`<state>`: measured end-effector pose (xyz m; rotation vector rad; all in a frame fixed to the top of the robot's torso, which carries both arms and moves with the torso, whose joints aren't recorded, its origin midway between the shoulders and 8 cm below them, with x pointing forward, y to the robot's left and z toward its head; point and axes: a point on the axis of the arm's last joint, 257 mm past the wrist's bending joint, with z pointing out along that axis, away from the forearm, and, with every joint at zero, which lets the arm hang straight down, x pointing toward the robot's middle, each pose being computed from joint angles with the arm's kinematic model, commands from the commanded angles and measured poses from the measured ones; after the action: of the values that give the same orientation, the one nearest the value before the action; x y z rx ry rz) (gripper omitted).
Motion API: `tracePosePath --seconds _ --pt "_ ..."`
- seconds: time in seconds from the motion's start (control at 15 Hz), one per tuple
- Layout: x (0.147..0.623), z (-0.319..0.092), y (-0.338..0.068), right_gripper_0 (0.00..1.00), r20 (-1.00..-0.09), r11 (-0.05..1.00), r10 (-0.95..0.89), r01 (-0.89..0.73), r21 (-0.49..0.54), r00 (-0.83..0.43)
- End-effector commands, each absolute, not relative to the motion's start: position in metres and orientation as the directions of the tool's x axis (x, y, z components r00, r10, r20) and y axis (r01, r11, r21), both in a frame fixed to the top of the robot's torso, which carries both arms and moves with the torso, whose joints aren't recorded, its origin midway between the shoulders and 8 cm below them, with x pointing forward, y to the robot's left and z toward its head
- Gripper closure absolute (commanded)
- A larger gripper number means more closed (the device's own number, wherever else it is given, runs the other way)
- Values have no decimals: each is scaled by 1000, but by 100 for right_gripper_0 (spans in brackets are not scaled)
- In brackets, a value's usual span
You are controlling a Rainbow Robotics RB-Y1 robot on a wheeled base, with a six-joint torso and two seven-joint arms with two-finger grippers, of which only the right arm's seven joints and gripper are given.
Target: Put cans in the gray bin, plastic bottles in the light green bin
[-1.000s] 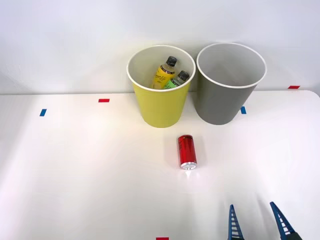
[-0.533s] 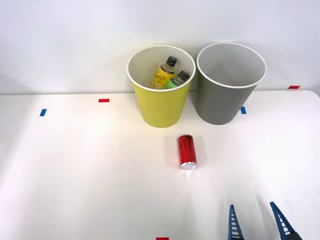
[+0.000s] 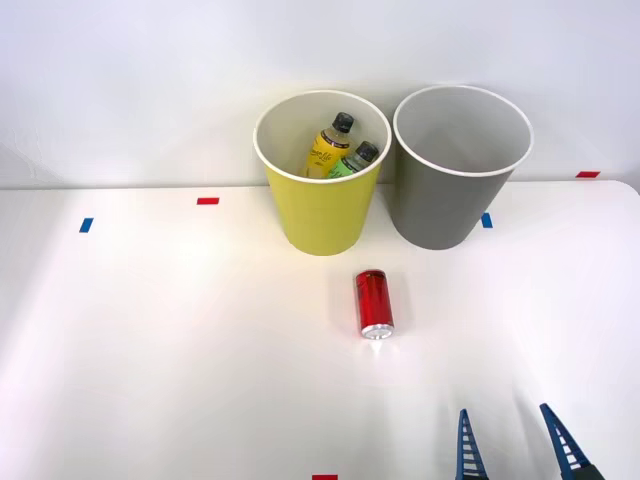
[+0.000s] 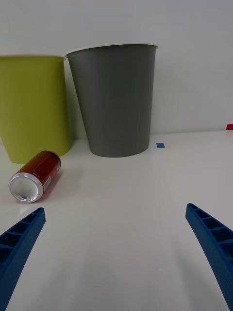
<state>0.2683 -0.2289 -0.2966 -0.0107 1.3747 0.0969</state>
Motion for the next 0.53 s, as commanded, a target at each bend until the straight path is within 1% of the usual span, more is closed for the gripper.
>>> tracePosePath --seconds 0.07,0.53 --pt "268 -297 -229 0 -980 996 63 -75 49 191" --pt "268 -297 -229 0 -980 996 63 -75 49 191"
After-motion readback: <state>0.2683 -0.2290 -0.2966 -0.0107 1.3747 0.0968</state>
